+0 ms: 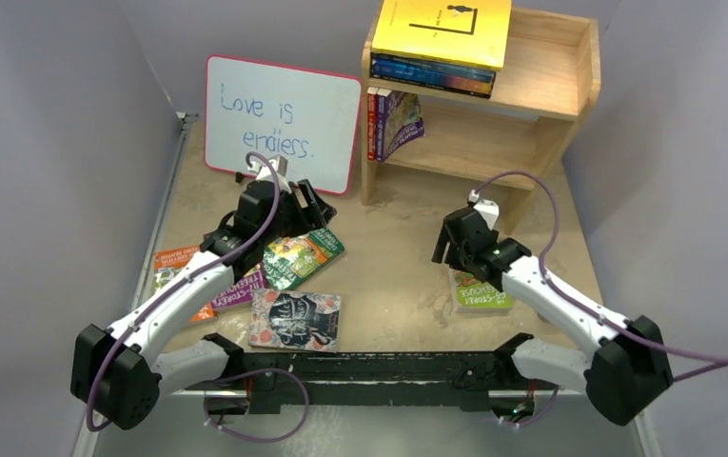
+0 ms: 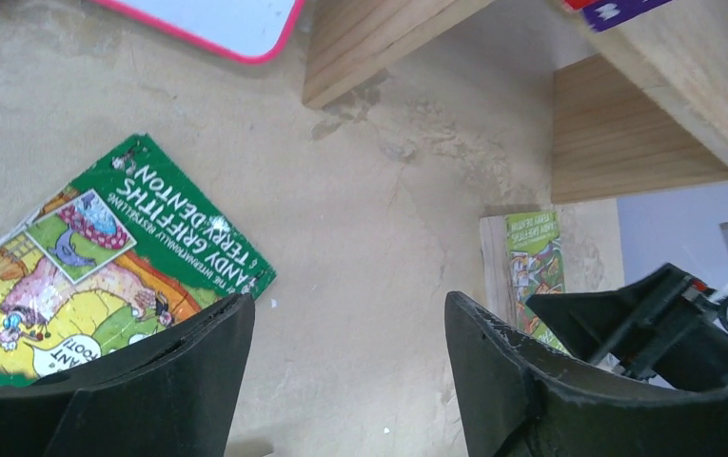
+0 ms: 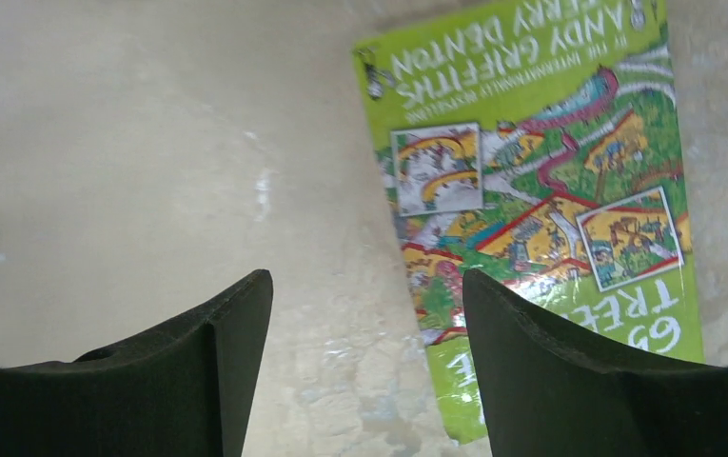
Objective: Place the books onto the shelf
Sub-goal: Adjust the book on the shelf, then pick up the book from the center of the board.
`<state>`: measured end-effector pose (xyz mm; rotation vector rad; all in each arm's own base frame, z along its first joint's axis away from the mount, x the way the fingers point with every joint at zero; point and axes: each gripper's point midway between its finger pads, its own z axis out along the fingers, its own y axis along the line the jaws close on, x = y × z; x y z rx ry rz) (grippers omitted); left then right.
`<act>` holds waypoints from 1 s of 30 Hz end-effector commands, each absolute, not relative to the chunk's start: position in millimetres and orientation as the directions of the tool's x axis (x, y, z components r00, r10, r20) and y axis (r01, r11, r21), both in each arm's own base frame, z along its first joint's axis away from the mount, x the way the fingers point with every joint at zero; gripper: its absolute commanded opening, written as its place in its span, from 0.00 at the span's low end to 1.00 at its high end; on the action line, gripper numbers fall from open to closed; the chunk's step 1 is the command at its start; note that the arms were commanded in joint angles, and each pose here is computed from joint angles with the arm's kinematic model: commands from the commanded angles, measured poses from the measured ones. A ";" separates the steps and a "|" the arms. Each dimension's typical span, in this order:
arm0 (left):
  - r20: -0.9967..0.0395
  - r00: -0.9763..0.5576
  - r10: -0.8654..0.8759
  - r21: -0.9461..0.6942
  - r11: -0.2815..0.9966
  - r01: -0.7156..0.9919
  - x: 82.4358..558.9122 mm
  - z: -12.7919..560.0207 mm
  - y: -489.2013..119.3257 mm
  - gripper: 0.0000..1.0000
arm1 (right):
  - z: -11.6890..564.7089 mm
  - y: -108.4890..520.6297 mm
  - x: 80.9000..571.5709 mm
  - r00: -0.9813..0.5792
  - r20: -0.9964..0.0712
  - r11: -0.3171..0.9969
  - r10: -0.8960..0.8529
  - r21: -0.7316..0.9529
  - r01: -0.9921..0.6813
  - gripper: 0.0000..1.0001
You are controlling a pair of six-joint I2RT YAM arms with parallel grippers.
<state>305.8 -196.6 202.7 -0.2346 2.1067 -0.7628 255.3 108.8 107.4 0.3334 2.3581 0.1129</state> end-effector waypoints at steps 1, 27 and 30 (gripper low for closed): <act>-0.656 -0.599 -0.459 -0.631 0.770 0.100 308.1 198.8 -200.1 0.73 | 82.3 86.2 246.3 -0.719 -0.620 0.930 0.315 0.049 0.365 0.75; -0.559 -0.645 -0.521 -0.718 0.693 0.062 288.7 157.8 -213.1 0.74 | 92.8 124.3 257.3 -0.745 -0.573 0.940 0.341 0.187 0.287 0.00; -0.539 -0.664 -0.518 -0.744 0.663 0.087 281.4 155.6 -231.1 0.74 | 114.4 134.2 257.0 -0.713 -0.575 0.914 0.402 0.294 0.279 0.00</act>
